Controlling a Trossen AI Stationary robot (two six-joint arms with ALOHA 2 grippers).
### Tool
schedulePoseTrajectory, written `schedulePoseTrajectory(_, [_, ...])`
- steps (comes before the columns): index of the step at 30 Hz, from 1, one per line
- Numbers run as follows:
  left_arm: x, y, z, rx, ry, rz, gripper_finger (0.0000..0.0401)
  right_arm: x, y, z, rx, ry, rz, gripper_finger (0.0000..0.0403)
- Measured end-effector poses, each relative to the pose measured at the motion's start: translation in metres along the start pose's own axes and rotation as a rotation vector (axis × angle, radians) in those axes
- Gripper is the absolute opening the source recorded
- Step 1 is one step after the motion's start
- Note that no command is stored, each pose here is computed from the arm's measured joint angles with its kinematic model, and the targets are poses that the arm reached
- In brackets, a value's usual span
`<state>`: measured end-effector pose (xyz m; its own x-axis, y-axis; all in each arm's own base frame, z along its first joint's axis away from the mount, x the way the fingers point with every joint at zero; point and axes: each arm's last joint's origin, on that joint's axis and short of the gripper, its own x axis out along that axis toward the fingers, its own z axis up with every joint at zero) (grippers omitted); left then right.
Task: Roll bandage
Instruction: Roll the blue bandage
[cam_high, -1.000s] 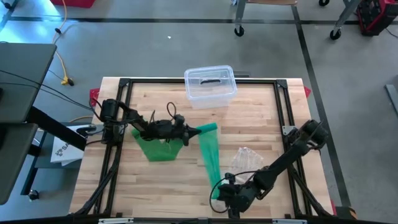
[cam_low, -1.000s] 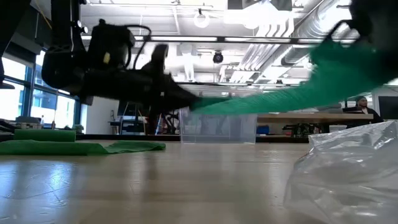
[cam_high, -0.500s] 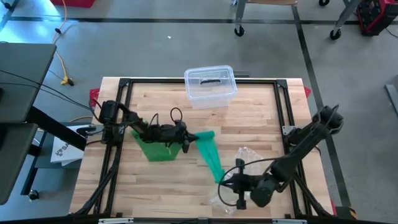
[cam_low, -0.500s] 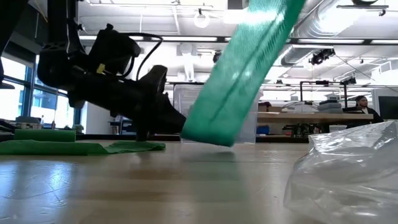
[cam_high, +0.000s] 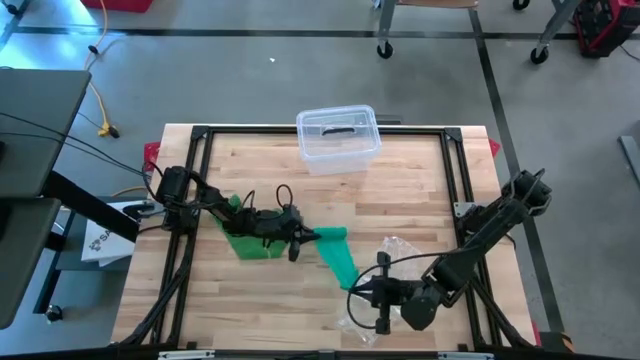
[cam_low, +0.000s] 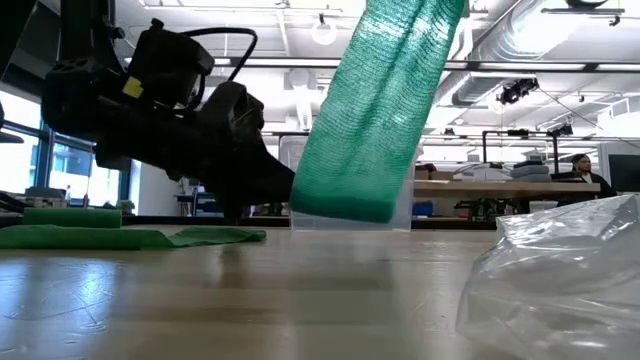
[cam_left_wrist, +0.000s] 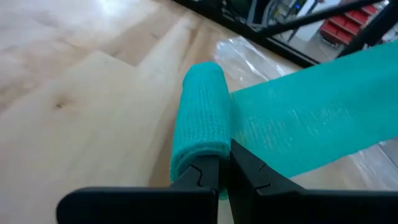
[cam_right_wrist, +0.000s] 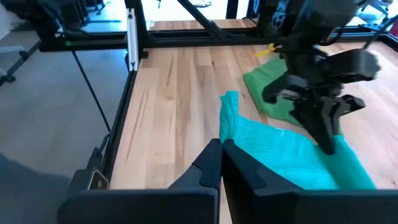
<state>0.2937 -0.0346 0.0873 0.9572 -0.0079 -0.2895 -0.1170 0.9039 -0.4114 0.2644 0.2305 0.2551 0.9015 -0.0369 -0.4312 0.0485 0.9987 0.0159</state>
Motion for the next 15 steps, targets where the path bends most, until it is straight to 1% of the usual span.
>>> schedulePoseTrajectory(4, [-0.001, -0.009, -0.005, 0.015, 0.01, -0.021, 0.0003, 0.0, 0.0, 0.0, 0.004, -0.004, -0.008, 0.0])
schedulePoseTrajectory(7, [-0.002, -0.013, -0.007, 0.037, 0.006, -0.017, 0.0003, 0.0, 0.0, 0.0, 0.014, -0.004, -0.008, 0.0])
schedulePoseTrajectory(15, [-0.002, -0.015, -0.008, 0.038, 0.005, -0.02, 0.0008, 0.0, -0.001, 0.001, 0.03, -0.017, -0.033, 0.0])
